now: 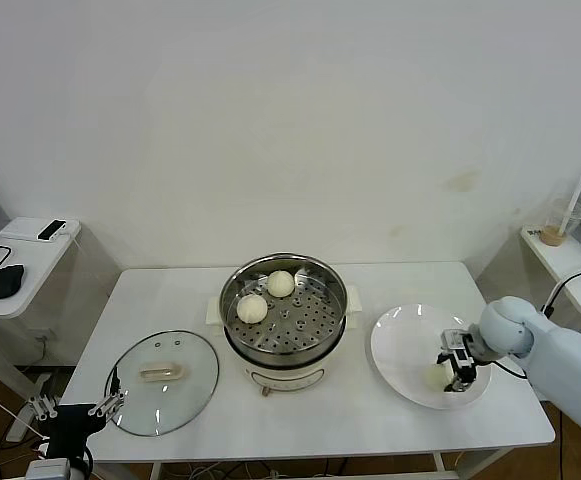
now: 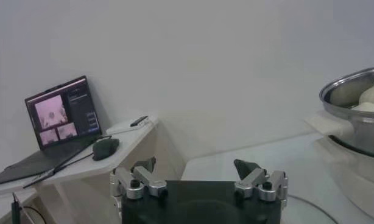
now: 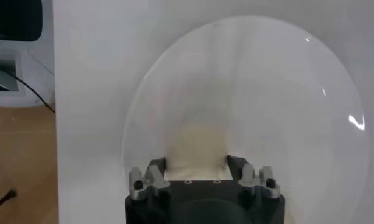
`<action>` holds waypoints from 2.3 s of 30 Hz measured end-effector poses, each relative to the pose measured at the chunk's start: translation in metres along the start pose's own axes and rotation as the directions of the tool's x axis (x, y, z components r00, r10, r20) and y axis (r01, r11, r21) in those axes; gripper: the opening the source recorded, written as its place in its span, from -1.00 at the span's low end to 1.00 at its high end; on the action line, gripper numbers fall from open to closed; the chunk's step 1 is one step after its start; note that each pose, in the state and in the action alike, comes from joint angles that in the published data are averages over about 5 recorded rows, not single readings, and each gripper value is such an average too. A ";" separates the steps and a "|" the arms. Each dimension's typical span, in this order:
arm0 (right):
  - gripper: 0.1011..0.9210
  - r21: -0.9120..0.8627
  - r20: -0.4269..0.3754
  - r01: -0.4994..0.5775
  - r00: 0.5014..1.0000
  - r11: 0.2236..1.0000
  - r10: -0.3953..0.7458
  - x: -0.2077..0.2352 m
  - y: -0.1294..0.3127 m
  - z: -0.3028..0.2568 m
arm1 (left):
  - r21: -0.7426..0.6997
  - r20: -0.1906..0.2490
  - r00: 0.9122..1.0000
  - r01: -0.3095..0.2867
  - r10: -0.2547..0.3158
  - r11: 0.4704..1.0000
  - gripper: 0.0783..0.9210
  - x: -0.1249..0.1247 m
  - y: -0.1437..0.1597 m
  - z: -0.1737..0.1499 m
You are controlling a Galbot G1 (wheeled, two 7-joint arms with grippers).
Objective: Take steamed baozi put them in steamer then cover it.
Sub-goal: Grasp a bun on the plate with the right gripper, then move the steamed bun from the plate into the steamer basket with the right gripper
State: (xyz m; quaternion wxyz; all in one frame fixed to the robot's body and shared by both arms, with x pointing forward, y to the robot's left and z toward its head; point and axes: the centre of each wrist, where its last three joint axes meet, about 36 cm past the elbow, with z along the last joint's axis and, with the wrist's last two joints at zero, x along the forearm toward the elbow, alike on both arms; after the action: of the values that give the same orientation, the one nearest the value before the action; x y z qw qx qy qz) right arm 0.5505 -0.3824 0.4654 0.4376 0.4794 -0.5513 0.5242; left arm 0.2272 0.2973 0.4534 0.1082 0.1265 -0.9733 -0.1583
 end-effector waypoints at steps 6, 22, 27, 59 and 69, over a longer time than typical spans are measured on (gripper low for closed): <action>0.18 -0.001 0.008 -0.007 1.000 1.000 0.007 0.016 -0.008 0.004 | 0.000 0.002 1.000 -0.001 0.001 1.000 0.77 -0.001 0.000 0.000; 0.18 0.022 0.124 -0.155 0.981 0.988 0.151 0.113 -0.073 -0.034 | 0.002 0.008 1.000 -0.005 0.005 1.000 0.77 -0.003 0.000 -0.002; 0.18 0.075 0.186 -0.208 0.964 0.975 0.192 0.144 -0.093 -0.077 | 0.007 0.008 1.000 0.002 -0.002 1.000 0.77 -0.003 0.002 -0.002; 0.18 0.606 0.290 -0.193 0.957 0.772 0.011 0.108 -0.087 -0.315 | 0.012 0.005 0.999 0.042 -0.042 0.999 0.77 0.004 0.013 -0.006; 0.18 0.749 0.252 -0.198 0.968 0.633 0.004 0.090 -0.078 -0.335 | 0.018 0.015 0.999 0.049 -0.049 0.999 0.77 0.002 0.014 -0.009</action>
State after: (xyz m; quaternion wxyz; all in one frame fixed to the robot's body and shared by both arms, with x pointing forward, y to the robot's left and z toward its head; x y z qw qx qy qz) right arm 0.6063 -0.0536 0.5890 0.0962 0.6442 -0.3481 0.6743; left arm 0.2242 0.3069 0.4666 0.0954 0.1500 -0.9720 -0.1534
